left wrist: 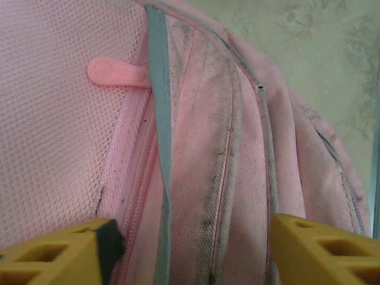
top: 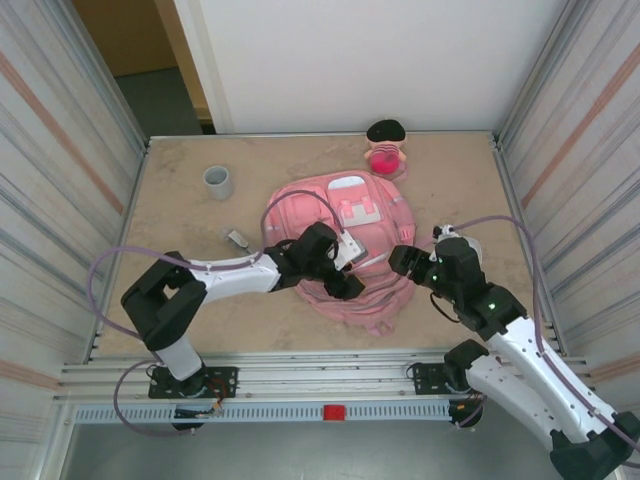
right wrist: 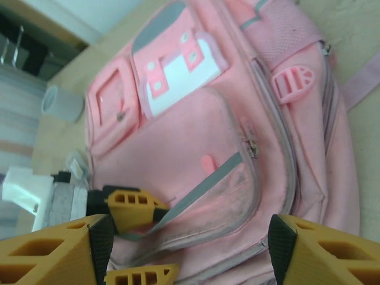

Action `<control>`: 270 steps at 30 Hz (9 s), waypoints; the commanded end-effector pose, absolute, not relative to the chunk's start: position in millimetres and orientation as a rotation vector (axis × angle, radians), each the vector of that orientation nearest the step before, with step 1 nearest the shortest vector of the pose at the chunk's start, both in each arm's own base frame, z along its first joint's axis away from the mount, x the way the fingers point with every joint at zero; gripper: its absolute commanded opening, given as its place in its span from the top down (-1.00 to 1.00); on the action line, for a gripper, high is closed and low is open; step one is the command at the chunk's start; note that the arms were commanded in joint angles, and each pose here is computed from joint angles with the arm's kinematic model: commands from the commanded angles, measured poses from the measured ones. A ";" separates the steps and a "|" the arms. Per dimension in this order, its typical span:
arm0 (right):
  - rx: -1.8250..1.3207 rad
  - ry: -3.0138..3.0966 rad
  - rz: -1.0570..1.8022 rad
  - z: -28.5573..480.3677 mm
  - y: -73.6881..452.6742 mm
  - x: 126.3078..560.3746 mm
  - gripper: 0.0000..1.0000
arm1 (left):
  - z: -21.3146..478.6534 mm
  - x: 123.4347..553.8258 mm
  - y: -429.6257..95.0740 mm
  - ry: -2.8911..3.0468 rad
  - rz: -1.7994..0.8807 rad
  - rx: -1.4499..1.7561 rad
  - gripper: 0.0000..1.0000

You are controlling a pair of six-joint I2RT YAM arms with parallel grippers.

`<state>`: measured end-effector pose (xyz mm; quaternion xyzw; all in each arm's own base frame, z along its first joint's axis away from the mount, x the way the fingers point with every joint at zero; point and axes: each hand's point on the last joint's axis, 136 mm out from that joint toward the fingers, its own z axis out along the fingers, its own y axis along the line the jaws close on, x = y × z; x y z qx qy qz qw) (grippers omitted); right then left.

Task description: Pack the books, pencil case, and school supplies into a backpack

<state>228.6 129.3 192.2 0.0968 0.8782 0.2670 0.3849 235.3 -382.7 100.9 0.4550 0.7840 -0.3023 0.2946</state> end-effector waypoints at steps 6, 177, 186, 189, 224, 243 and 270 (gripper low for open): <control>-0.389 2.188 0.529 224.1 171.8 227.2 -0.48 | 192.2 258.2 -344.3 2.059 -0.998 0.855 -0.78; -1.692 1.755 -0.110 168.7 213.1 183.6 1.00 | 105.3 241.9 -237.5 2.174 -1.410 0.318 0.87; -1.519 1.802 -0.112 176.7 219.0 199.6 1.00 | 135.9 213.2 -267.3 2.122 -1.399 0.604 0.88; -1.451 1.819 -0.123 176.8 221.3 207.7 1.00 | 151.4 202.4 -275.2 2.076 -1.417 0.674 0.88; -1.417 1.797 0.352 174.2 231.5 172.6 -0.20 | 191.5 181.9 -287.6 1.961 -1.354 0.837 0.89; -1.372 1.763 0.209 155.7 238.1 194.4 0.99 | 196.3 179.9 -288.4 1.937 -1.376 0.840 0.90; -1.304 1.696 0.389 191.9 258.1 194.3 1.00 | 196.1 147.6 -325.9 1.933 -1.346 1.097 0.80</control>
